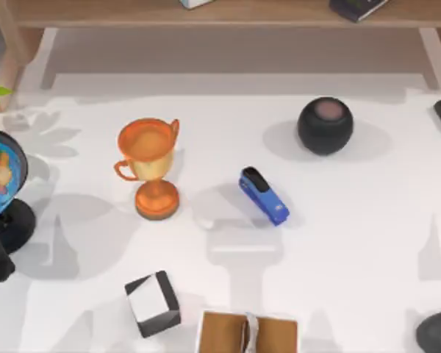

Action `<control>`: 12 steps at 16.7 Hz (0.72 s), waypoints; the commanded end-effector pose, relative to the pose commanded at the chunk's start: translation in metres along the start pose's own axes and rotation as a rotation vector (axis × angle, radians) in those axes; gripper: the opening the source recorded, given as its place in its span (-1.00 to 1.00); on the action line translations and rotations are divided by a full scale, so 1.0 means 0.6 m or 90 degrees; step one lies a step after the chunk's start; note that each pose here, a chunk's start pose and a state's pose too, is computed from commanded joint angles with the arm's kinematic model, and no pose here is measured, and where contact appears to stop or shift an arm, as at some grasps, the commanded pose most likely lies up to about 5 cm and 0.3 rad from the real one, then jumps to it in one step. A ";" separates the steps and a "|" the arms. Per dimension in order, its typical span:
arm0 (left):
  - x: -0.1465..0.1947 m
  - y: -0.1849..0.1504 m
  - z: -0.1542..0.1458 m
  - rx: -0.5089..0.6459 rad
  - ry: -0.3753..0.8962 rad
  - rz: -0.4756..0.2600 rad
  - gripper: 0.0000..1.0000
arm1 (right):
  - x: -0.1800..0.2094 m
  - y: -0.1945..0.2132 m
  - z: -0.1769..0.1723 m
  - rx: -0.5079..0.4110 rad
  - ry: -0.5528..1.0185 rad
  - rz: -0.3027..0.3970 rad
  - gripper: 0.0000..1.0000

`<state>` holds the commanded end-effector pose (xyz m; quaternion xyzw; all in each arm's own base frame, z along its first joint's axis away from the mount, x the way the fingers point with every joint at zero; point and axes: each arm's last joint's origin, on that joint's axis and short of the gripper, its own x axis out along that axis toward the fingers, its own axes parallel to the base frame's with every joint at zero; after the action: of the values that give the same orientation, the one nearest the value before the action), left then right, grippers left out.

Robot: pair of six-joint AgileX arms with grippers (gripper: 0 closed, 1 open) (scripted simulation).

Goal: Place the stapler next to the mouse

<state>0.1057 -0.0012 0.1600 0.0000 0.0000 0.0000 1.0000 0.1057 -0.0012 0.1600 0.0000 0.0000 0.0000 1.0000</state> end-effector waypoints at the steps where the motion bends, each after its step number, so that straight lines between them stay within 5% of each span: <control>1: 0.000 0.000 0.000 0.000 0.000 0.000 1.00 | 0.000 0.000 0.000 0.000 0.000 0.000 1.00; 5: 0.000 0.000 0.000 0.000 0.000 0.000 1.00 | 0.001 0.006 0.019 -0.008 0.023 0.029 1.00; 12: 0.000 0.000 0.000 0.000 0.000 0.000 1.00 | 0.053 0.053 0.132 -0.063 0.244 0.177 1.00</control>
<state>0.1057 -0.0012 0.1600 0.0000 0.0000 0.0000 1.0000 0.1377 0.0308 0.2390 -0.0493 0.1900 0.1375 0.9708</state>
